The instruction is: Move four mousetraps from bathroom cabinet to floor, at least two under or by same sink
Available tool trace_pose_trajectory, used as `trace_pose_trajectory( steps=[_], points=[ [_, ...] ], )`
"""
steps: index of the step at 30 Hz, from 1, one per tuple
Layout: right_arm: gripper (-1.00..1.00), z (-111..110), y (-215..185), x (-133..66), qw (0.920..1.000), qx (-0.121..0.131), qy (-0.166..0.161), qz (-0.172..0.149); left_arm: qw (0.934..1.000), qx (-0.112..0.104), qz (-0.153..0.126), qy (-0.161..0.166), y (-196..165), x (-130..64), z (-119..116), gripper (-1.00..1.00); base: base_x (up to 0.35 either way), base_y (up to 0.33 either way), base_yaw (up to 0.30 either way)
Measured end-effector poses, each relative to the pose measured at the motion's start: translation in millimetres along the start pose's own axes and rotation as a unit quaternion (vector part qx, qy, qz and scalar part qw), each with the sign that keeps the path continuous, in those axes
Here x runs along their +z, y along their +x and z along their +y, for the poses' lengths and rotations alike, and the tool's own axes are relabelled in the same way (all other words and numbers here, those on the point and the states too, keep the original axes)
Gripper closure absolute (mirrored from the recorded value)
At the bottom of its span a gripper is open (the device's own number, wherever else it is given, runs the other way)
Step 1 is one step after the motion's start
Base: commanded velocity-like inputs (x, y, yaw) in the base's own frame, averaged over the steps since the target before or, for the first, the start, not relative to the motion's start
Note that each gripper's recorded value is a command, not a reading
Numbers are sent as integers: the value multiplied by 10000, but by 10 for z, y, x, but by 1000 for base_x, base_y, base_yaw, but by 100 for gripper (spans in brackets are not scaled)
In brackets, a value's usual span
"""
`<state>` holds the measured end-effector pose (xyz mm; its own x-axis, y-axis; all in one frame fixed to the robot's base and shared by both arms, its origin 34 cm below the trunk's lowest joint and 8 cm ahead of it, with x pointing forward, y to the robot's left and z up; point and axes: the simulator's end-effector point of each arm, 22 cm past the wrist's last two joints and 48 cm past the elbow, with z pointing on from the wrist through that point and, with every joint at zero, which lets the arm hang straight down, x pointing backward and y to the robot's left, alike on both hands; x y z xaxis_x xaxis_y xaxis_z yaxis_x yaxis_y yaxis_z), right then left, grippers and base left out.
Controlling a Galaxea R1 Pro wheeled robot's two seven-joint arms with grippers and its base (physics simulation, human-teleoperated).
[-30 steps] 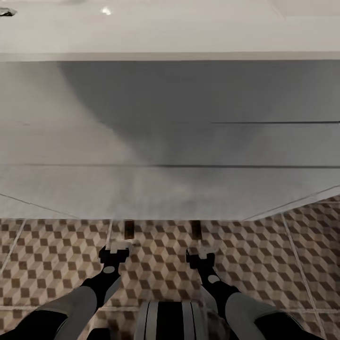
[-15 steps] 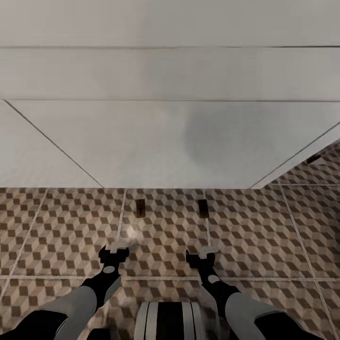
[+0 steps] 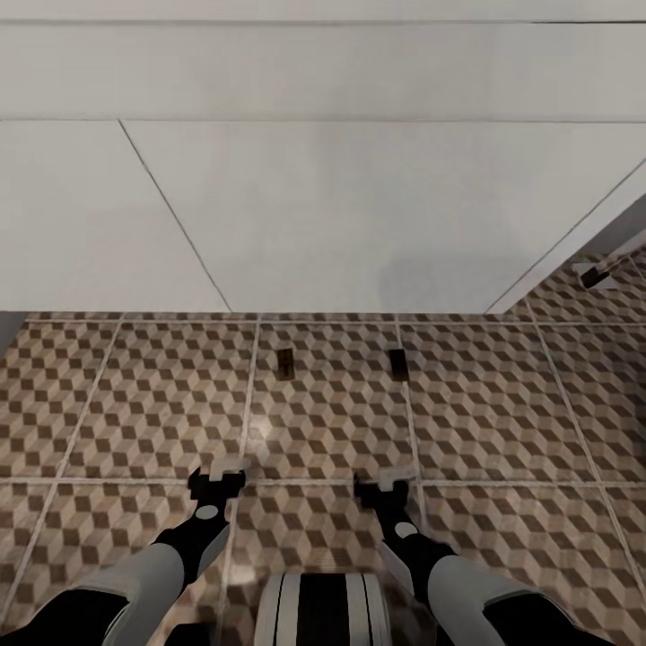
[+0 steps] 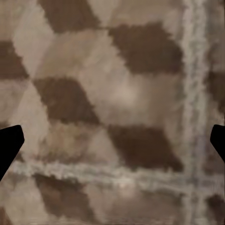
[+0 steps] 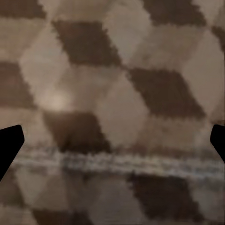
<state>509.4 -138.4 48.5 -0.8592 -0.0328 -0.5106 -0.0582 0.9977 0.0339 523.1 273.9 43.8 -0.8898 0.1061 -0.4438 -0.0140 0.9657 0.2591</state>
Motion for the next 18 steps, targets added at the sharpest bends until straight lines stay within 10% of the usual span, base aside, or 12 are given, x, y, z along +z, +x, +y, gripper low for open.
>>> trace_pose_trajectory(
  steps=[18],
  points=[
    [-100, -1, -4, -1, 10000, 1, 1, -7, 10000, -7, -42, 29, -24, -3, -23, -100, -26, 17, 0]
  ],
)
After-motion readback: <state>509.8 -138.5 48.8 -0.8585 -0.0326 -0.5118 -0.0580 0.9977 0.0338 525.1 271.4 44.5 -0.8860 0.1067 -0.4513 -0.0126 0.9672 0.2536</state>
